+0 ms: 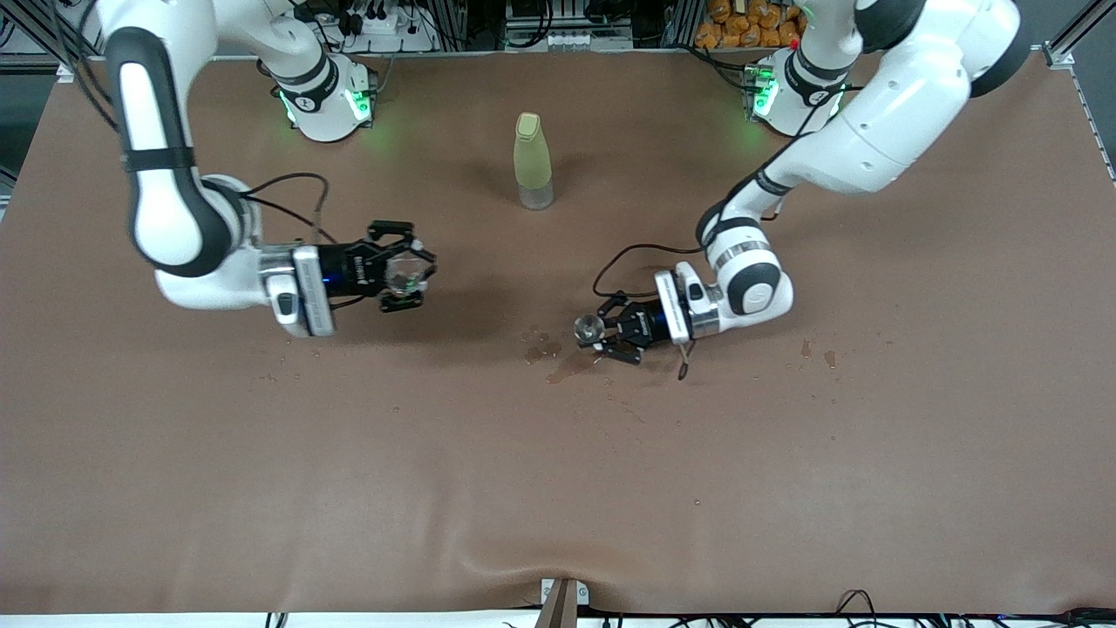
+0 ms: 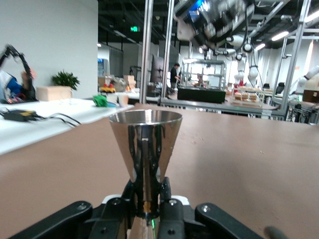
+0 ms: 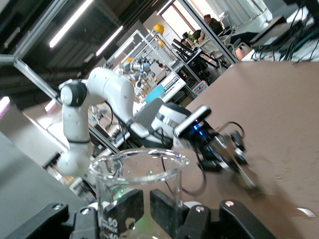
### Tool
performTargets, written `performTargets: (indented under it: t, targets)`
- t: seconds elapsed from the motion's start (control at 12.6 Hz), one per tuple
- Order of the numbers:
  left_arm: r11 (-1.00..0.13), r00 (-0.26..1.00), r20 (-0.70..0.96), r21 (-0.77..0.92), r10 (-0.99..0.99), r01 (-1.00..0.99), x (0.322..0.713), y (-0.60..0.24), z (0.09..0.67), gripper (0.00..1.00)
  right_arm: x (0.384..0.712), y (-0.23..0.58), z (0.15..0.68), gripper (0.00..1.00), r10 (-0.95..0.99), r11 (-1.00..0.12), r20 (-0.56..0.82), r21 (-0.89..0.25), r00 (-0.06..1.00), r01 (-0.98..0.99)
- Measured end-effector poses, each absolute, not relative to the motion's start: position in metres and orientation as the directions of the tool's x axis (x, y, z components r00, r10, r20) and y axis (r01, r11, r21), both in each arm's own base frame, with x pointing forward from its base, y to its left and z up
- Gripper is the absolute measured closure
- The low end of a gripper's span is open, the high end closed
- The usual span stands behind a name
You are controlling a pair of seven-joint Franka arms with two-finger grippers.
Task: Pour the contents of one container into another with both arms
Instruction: 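Carry the beaker and jigger back apart toward their starting spots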
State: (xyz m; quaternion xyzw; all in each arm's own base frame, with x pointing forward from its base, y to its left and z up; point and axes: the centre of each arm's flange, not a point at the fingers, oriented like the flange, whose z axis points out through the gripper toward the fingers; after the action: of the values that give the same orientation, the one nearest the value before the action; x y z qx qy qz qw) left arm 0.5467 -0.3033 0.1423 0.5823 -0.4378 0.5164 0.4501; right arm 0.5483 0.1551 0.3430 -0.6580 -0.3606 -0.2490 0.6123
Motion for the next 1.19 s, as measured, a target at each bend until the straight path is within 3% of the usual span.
performTargets:
  t: [0.4,0.71,1.19]
  targets:
    - [-0.140,0.015,0.998,0.005,-0.065,-0.990,0.591,-0.165,0.210,0.79,0.560,0.070,0.350,0.85,0.174,0.011,0.932,-0.324,0.317,0.946]
    - [-0.106,0.003,0.997,-0.006,-0.078,-0.994,0.577,-0.049,0.196,0.79,0.555,0.001,0.331,0.85,0.165,0.016,0.984,-0.064,0.060,0.998]
    - [-0.125,0.071,0.981,0.049,-0.181,-0.991,0.536,0.113,0.156,0.79,0.538,-0.074,0.240,0.85,0.187,0.048,0.973,0.125,-0.131,0.991]
